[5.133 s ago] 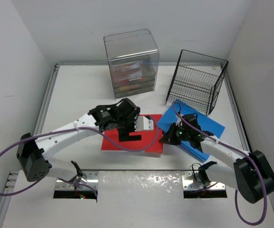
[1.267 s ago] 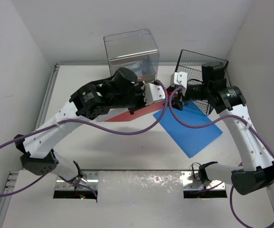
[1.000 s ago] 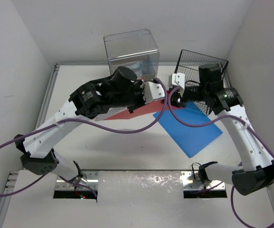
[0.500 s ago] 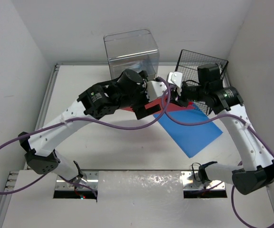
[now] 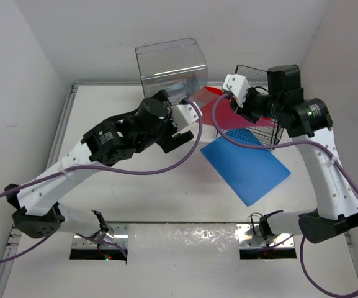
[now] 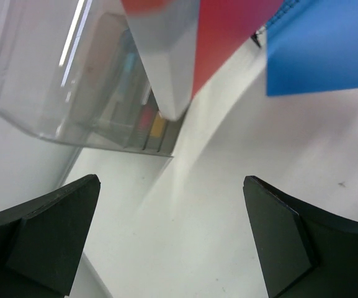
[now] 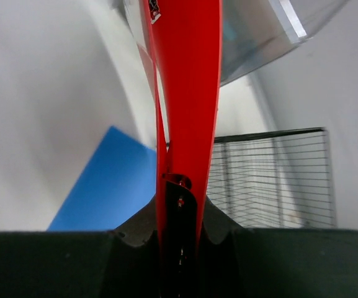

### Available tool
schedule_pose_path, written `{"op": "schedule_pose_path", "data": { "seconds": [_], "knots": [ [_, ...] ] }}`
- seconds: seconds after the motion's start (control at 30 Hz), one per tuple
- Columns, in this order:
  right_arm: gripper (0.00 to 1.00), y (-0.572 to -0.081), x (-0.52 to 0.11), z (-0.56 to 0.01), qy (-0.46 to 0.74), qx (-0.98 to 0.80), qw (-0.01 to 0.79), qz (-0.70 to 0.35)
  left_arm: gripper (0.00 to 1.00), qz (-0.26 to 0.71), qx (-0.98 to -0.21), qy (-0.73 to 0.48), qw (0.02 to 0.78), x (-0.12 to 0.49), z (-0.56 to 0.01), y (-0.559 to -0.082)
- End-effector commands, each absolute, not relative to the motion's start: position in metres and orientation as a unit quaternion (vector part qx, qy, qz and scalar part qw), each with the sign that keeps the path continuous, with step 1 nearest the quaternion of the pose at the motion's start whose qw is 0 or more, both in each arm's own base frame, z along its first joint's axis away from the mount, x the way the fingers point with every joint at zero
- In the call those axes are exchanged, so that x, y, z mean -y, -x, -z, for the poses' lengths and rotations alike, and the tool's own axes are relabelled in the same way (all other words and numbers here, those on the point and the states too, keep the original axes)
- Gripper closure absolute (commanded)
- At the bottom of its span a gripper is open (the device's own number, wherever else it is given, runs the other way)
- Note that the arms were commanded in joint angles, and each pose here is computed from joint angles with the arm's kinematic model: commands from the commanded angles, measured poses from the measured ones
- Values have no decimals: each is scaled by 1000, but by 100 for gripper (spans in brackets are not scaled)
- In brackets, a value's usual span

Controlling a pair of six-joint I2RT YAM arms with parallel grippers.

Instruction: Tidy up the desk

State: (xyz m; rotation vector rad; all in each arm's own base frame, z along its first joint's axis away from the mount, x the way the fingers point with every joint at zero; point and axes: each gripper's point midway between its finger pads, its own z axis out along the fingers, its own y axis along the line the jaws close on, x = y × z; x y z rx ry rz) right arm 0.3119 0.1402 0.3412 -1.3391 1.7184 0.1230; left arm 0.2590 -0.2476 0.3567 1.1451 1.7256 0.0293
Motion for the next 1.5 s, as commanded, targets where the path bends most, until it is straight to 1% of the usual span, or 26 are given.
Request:
{"op": "schedule_pose_path", "data": {
  "seconds": [0.0, 0.03, 0.13, 0.17, 0.2, 0.33, 0.4, 0.47, 0.5, 0.53, 0.6, 0.7, 0.93, 1.17, 1.47],
  "knots": [
    [100, -320, -136, -393, 531, -669, 521, -9, 1, -34, -712, -433, 552, 227, -381, -260],
    [100, -322, -135, -412, 519, -660, 544, 2, 0, -35, -712, -431, 553, 224, -381, -259],
    [100, -327, -122, -442, 505, -650, 566, 46, 0, -45, -716, -434, 546, 222, -367, -260],
    [100, -332, -114, -439, 500, -664, 553, 67, 0, -47, -717, -431, 546, 221, -365, -261],
    [100, -332, -107, -454, 490, -662, 561, 87, 0, -56, -720, -433, 539, 220, -355, -262],
    [100, -336, -72, -456, 469, -692, 521, 172, 0, -57, -722, -434, 536, 218, -347, -261],
    [100, -333, -58, -460, 453, -696, 519, 203, 1, -51, -721, -436, 536, 219, -348, -259],
    [100, -335, -51, -471, 434, -690, 535, 225, 0, -41, -722, -440, 533, 223, -345, -258],
    [100, -336, -39, -473, 414, -697, 528, 253, 0, -40, -722, -442, 531, 224, -344, -258],
    [100, -341, -32, -483, 395, -692, 538, 276, 0, -39, -723, -444, 528, 226, -341, -258],
    [100, -350, -19, -483, 387, -691, 518, 323, 1, -41, -724, -446, 525, 228, -337, -259],
    [100, -365, -25, -475, 420, -684, 495, 332, 0, -44, -724, -443, 526, 228, -336, -261],
    [100, -386, -6, -476, 405, -693, 476, 359, 1, -41, -725, -442, 527, 228, -336, -260],
    [100, -416, 2, -448, 417, -705, 478, 317, 0, -46, -724, -444, 526, 229, -335, -263],
    [100, -436, -25, -441, 468, -680, 495, 271, 0, -57, -725, -447, 520, 230, -329, -266]
  ]
}}
